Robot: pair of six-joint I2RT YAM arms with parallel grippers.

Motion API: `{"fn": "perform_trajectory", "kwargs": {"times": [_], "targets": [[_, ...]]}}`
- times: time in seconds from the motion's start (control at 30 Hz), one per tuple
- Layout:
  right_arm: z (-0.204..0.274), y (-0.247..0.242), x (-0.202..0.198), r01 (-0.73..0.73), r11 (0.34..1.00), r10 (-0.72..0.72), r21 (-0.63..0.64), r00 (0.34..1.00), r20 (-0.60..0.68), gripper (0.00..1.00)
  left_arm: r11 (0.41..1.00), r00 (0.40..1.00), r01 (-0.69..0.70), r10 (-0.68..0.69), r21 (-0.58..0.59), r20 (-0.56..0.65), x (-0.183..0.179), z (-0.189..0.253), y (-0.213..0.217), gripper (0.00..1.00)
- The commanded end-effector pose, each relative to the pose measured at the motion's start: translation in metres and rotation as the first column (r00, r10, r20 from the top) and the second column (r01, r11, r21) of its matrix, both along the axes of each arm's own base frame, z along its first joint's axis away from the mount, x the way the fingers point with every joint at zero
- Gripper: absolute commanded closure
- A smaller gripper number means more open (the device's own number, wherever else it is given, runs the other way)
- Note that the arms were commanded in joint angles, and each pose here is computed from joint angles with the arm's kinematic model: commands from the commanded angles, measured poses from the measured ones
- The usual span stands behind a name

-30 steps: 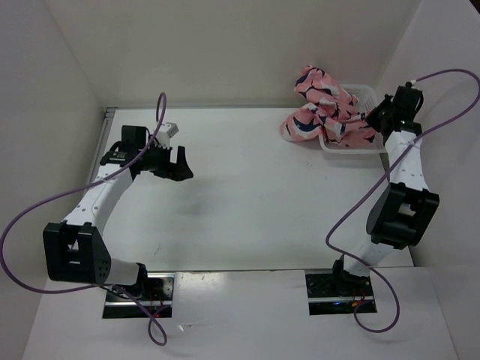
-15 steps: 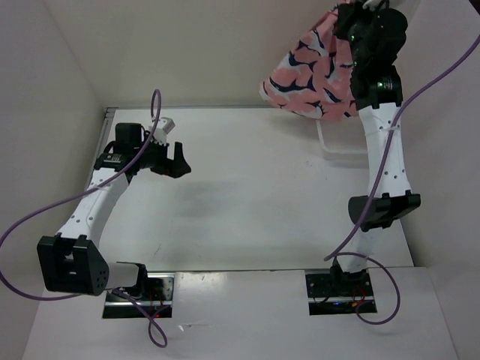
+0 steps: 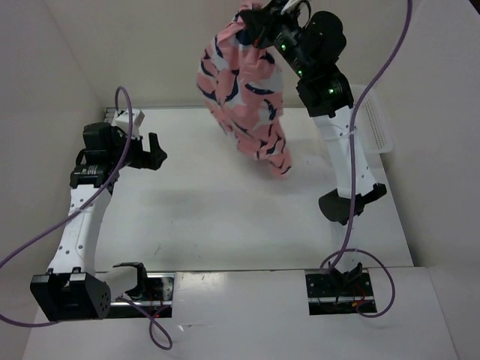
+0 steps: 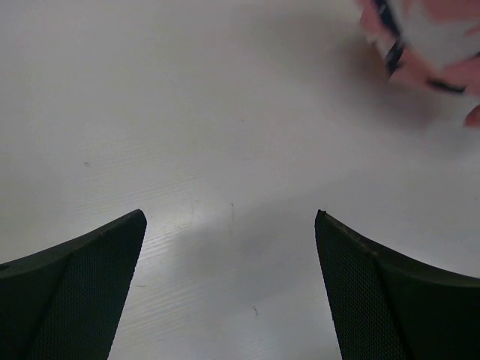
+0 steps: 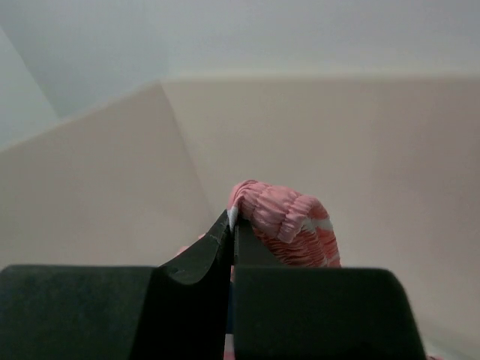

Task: Fold and stack the shorts
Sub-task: Move the shorts to the center of the board

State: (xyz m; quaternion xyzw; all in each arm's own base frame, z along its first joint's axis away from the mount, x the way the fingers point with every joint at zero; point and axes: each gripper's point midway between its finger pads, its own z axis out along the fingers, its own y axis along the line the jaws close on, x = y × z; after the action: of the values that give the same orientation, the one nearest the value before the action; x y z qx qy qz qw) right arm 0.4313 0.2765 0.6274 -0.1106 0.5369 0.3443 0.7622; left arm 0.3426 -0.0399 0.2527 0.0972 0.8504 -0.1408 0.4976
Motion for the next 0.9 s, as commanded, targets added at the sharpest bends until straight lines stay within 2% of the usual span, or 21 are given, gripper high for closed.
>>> {"fn": "perform_trajectory", "kwargs": {"times": [0.0,0.07,0.1,0.13,0.17,0.2,0.23,0.27,0.3,0.33,0.37,0.4,0.43,0.47,0.53,0.57,0.67,0.73,0.8,0.87], "targets": [[-0.067,0.024,0.012,-0.094,0.993,0.076,-0.078,0.974,-0.212,1.00,0.996,0.994,-0.077,0.075,0.032,0.081,-0.002,0.021,0.020,0.00],[-0.096,0.029,0.008,-0.140,0.983,0.099,-0.120,0.950,-0.295,1.00,0.995,0.994,-0.096,0.093,0.036,0.062,-0.007,0.016,0.024,0.00],[-0.149,0.035,0.015,-0.176,0.960,0.081,-0.219,0.921,-0.382,1.00,0.995,0.994,-0.095,0.093,0.035,0.049,-0.008,0.010,0.024,0.00],[-0.154,0.032,-0.003,-0.221,0.940,0.110,-0.259,0.917,-0.382,1.00,0.995,0.995,-0.094,0.093,0.035,0.021,-0.011,0.002,0.024,0.00],[-0.216,0.033,-0.003,-0.268,0.907,0.083,-0.324,0.870,-0.485,0.98,0.995,0.996,-0.093,0.093,0.034,-0.003,-0.014,-0.006,0.023,0.00],[-0.245,0.026,-0.013,-0.305,0.860,0.069,-0.409,0.864,-0.498,0.97,0.994,0.994,-0.102,0.103,0.039,-0.023,-0.016,-0.012,0.025,0.00],[-0.249,0.018,-0.039,-0.353,0.820,0.108,-0.450,0.868,-0.484,0.92,0.994,0.992,-0.100,0.102,0.038,-0.068,-0.022,-0.026,0.024,0.00],[-0.319,0.008,-0.056,-0.438,0.740,0.081,-0.511,0.812,-0.578,0.89,0.993,0.990,-0.106,0.110,0.042,-0.092,-0.026,-0.034,0.025,0.00],[-0.352,-0.008,-0.070,-0.476,0.624,0.073,-0.620,0.825,-0.560,0.85,0.994,0.986,-0.103,0.108,0.047,-0.126,-0.031,-0.043,0.023,0.00],[-0.358,-0.022,-0.091,-0.475,0.581,0.083,-0.661,0.842,-0.533,0.81,0.993,0.981,-0.102,0.109,0.055,-0.162,-0.033,-0.054,0.022,0.00],[-0.426,-0.050,-0.110,-0.513,0.502,-0.028,-0.696,0.795,-0.606,0.71,0.994,0.975,-0.088,0.100,0.068,-0.198,-0.032,-0.066,0.017,0.00],[-0.442,-0.063,-0.115,-0.495,0.481,-0.068,-0.724,0.802,-0.593,0.62,0.991,0.961,-0.096,0.115,0.088,-0.250,-0.038,-0.081,0.019,0.00],[-0.473,-0.082,-0.134,-0.521,0.412,-0.097,-0.748,0.791,-0.604,0.32,0.991,0.955,-0.093,0.117,0.098,-0.273,-0.036,-0.088,0.019,0.00],[-0.481,-0.092,-0.134,-0.497,0.400,-0.146,-0.770,0.795,-0.589,0.25,0.991,0.934,-0.078,0.110,0.107,-0.341,-0.037,-0.106,0.016,0.00],[-0.487,-0.097,-0.135,-0.484,0.407,-0.174,-0.775,0.791,-0.586,0.18,0.986,0.917,-0.087,0.136,0.144,-0.375,-0.027,-0.113,0.020,0.00],[-0.483,-0.097,-0.136,-0.476,0.421,-0.175,-0.772,0.793,-0.584,0.15,0.982,0.889,-0.089,0.153,0.165,-0.431,-0.020,-0.131,0.024,0.00],[-0.470,-0.091,-0.128,-0.444,0.461,-0.170,-0.769,0.806,-0.567,0.12,0.967,0.869,-0.121,0.213,0.225,-0.447,0.013,-0.143,0.037,0.00],[-0.463,-0.092,-0.117,-0.406,0.464,-0.195,-0.787,0.820,-0.538,0.12,0.971,0.883,-0.117,0.198,0.208,-0.426,0.033,-0.139,0.035,0.00],[-0.466,-0.100,-0.108,-0.382,0.432,-0.226,-0.817,0.831,-0.508,0.12,0.976,0.904,-0.114,0.179,0.186,-0.387,0.058,-0.130,0.032,0.00],[-0.467,-0.106,-0.094,-0.367,0.430,-0.244,-0.825,0.832,-0.498,0.12,0.982,0.907,-0.096,0.153,0.162,-0.394,0.072,-0.134,0.027,0.00]]}}
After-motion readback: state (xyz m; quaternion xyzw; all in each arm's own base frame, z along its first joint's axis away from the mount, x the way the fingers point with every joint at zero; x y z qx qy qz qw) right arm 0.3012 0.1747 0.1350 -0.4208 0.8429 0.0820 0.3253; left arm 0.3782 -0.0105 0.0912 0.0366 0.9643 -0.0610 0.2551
